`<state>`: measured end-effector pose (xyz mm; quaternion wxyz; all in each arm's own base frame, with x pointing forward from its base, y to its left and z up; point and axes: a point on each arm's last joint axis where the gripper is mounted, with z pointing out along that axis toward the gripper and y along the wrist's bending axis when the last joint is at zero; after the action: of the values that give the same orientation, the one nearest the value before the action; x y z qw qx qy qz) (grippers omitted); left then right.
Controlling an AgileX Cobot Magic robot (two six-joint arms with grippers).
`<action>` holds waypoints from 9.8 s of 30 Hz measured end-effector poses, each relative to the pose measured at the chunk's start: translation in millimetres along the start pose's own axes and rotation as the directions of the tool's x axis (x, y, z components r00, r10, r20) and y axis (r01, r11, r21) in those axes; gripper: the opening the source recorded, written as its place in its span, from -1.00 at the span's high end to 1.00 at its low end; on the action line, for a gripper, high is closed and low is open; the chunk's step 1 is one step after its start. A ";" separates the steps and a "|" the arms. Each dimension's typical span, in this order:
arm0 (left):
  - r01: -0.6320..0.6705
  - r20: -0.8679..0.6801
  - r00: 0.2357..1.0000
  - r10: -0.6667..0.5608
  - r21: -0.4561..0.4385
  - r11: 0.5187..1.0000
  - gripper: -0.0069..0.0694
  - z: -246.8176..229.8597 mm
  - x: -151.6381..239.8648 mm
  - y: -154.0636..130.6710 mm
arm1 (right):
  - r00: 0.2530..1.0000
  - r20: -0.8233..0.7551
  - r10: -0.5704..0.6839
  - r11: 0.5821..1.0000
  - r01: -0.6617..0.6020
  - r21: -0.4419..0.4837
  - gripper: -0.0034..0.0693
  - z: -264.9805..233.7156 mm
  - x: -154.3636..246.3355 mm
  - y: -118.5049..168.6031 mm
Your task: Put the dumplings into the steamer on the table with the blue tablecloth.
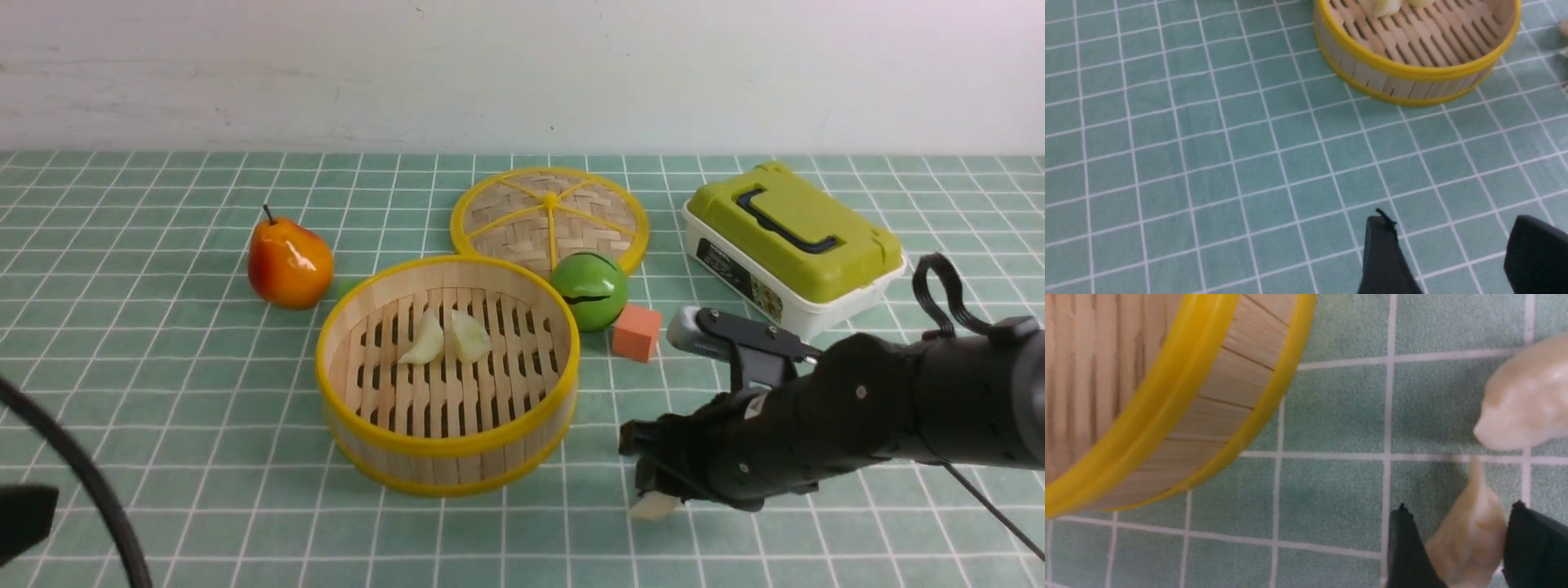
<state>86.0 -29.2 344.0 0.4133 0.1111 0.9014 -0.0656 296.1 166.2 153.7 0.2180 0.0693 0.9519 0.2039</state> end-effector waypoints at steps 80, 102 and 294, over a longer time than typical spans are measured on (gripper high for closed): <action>0.057 0.356 0.932 -0.070 0.047 0.997 0.86 13.4 84.8 14.4 | 0.992 0.123 -0.004 0.976 -0.023 0.216 -0.45 2.2 -59.8 9.1; 0.055 0.357 0.932 -0.067 0.044 0.998 0.85 13.4 84.7 14.5 | 0.977 -0.035 -0.211 0.967 0.214 0.138 0.21 8.9 -50.8 16.3; 0.033 0.370 0.928 -0.035 0.012 0.999 0.50 13.0 83.6 16.6 | 0.670 0.689 -0.276 0.961 0.180 0.210 0.87 -181.8 175.5 -148.2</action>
<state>46.7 -3.7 271.6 0.5745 0.0821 0.8088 -0.0951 52.0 5.4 173.2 0.5878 0.0365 0.8049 0.0725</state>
